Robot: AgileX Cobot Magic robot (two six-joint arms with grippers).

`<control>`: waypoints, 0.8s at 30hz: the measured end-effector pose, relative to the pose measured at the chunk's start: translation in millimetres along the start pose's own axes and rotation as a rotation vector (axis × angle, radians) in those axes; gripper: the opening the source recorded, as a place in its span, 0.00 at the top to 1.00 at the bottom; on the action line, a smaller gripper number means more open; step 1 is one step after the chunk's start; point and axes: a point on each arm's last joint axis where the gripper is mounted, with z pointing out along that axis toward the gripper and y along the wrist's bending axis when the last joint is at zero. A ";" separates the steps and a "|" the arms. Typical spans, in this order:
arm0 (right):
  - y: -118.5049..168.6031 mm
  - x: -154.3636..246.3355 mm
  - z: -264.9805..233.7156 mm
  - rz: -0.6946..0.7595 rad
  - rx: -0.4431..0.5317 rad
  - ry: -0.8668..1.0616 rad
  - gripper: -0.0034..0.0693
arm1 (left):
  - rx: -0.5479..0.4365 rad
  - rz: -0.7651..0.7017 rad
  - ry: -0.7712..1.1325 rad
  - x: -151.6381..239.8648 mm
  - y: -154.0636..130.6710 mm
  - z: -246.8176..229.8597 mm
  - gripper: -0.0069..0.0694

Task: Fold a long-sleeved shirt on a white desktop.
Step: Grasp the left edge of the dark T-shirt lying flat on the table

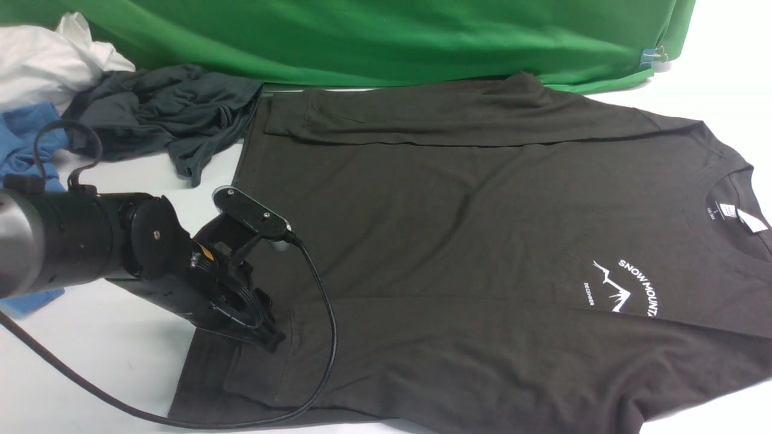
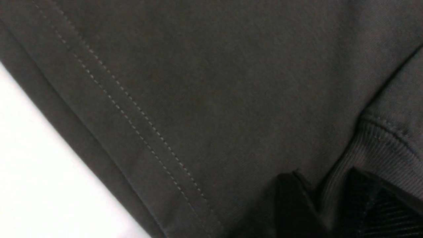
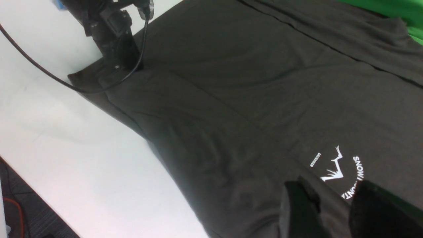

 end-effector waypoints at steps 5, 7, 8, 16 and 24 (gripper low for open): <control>0.0 0.0 0.0 -0.002 0.000 0.000 0.65 | 0.023 0.001 0.025 -4.2 0.4 -2.1 0.78; 0.0 0.0 0.0 -0.002 0.000 0.000 0.65 | 0.038 0.004 0.045 -4.9 0.0 -3.3 0.80; 0.0 0.0 0.0 -0.003 0.000 0.000 0.65 | 0.038 0.005 0.046 -5.0 0.0 -3.4 0.81; 0.0 -0.1 0.0 -0.003 0.000 -0.001 0.65 | 0.066 0.005 0.071 -7.7 -1.0 -10.0 0.84; -0.5 -4.2 -0.1 0.047 0.004 -0.046 0.65 | 0.039 0.010 -0.020 -23.4 0.8 -48.1 0.84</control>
